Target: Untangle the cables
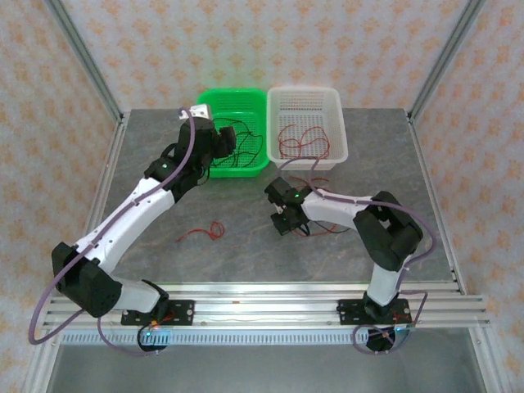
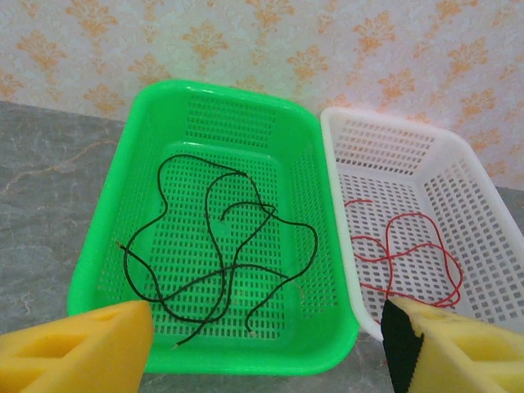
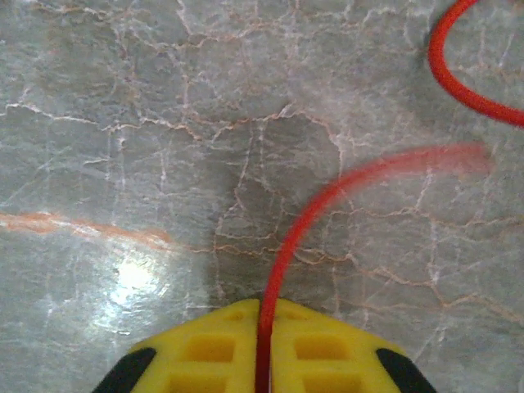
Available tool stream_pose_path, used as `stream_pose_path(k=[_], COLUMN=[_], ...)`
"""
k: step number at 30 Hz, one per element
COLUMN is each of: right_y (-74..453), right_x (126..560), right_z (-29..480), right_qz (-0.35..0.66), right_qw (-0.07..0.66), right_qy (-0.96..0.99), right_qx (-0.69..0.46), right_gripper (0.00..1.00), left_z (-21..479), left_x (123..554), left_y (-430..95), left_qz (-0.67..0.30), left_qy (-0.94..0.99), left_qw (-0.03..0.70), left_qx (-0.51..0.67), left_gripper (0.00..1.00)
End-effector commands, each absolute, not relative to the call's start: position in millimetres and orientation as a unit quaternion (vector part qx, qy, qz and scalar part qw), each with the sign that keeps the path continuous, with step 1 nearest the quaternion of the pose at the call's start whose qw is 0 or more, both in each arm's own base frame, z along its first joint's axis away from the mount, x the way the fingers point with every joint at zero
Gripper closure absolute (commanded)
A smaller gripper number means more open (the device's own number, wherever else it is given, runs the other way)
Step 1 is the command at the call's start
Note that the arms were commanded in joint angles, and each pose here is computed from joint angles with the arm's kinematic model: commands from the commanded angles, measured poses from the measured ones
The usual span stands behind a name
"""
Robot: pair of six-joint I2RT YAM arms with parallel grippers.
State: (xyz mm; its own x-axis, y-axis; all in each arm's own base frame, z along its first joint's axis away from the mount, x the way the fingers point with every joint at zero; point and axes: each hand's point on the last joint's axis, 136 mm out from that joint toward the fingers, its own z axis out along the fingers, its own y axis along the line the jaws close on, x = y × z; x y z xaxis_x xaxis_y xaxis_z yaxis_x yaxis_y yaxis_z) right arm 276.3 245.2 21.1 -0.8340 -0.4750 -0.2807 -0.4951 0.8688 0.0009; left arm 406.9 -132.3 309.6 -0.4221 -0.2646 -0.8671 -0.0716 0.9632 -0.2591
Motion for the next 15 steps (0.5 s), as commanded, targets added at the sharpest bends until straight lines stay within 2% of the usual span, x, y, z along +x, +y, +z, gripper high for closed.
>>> stream_pose_path(k=[1,7,15], right_y=[243.3,249.7,271.3], right_x=[279.8,282.4,285.5], right_z=[27.6,61.0,137.2], right_qz=[0.023,0.055,0.185], right_qw=[0.143,0.177,0.251], right_qy=[0.957,0.955,0.937], right_qx=[-0.250,-0.230,-0.155], right_gripper=[1.00,1.00,1.00], left_z=[316.0,316.3,311.5], left_x=[401.8,397.5,388.1], left_y=[-131.2,-133.7,-144.1], left_qz=[-0.096,-0.099,-0.114], left_qy=[0.830,0.831,0.833], left_qw=[0.538,0.537,0.534], left_qx=[-0.112,-0.109,-0.091], left_gripper=[0.24,0.24,0.24])
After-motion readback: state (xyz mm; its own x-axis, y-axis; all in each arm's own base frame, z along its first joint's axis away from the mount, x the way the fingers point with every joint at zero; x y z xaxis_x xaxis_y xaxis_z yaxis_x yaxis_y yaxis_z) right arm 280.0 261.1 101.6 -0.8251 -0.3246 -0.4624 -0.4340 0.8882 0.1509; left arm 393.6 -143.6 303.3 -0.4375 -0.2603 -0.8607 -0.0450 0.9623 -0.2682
